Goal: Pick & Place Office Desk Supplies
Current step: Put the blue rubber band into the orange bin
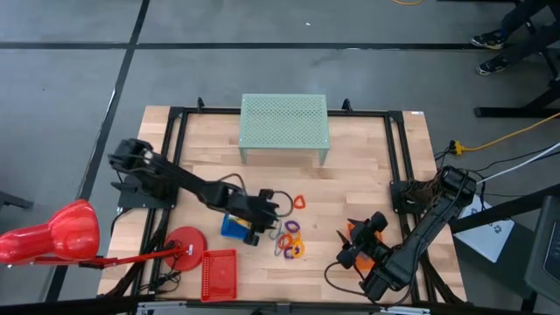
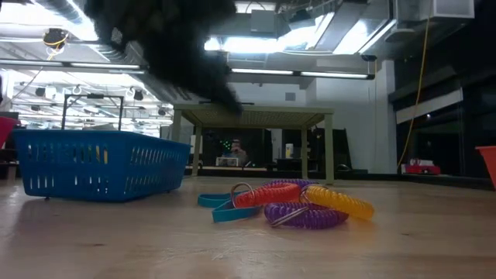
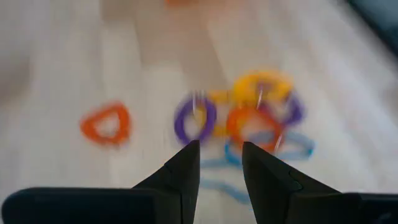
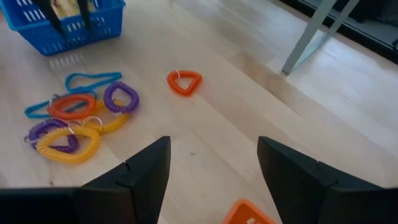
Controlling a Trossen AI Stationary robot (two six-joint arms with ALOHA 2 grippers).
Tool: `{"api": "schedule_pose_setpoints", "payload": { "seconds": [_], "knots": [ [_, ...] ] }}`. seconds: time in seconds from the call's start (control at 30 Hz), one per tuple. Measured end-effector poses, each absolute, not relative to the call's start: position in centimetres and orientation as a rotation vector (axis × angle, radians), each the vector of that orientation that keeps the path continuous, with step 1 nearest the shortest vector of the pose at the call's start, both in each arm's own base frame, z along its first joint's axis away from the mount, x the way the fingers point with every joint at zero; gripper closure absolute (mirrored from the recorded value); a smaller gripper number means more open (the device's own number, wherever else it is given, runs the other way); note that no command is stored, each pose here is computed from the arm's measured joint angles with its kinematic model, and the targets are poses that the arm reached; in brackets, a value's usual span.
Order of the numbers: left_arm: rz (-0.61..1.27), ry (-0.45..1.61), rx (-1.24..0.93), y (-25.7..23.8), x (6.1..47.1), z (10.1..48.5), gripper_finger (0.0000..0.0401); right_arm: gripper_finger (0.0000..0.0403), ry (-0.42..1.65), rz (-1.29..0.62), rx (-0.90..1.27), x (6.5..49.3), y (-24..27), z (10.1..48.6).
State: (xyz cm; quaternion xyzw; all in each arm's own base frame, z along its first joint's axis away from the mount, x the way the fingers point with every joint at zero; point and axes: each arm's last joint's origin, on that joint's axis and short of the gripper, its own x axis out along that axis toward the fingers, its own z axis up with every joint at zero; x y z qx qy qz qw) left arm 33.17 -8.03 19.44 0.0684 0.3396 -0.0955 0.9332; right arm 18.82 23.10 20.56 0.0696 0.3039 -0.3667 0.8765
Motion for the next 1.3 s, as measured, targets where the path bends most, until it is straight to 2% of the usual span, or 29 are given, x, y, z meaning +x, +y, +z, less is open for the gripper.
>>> {"api": "schedule_pose_setpoints", "payload": {
  "seconds": [0.13, 0.27, 0.6, 1.1, 1.3],
  "knots": [
    [-0.183, 0.798, 0.238, -8.7, 33.9, 16.6, 0.0283, 0.016, 0.629, -0.753, 0.132, 18.9, 23.2, 20.6],
    [-0.184, 0.839, 0.246, -9.0, 34.6, 15.2, 0.0283, 0.016, 0.627, -0.751, 0.132, 18.9, 23.2, 20.6],
    [-0.094, 0.837, 0.123, -7.3, 36.1, 15.8, 0.0283, 0.016, 0.626, -0.748, 0.136, 18.9, 23.2, 20.5],
    [-0.197, 0.856, 0.271, -6.8, 36.1, 15.9, 0.0283, 0.016, 0.626, -0.746, 0.136, 19.0, 23.2, 20.5],
    [-0.211, 0.871, 0.251, -5.9, 36.3, 15.4, 0.0283, 0.016, 0.626, -0.745, 0.139, 19.0, 23.3, 20.5]
  ]
}}
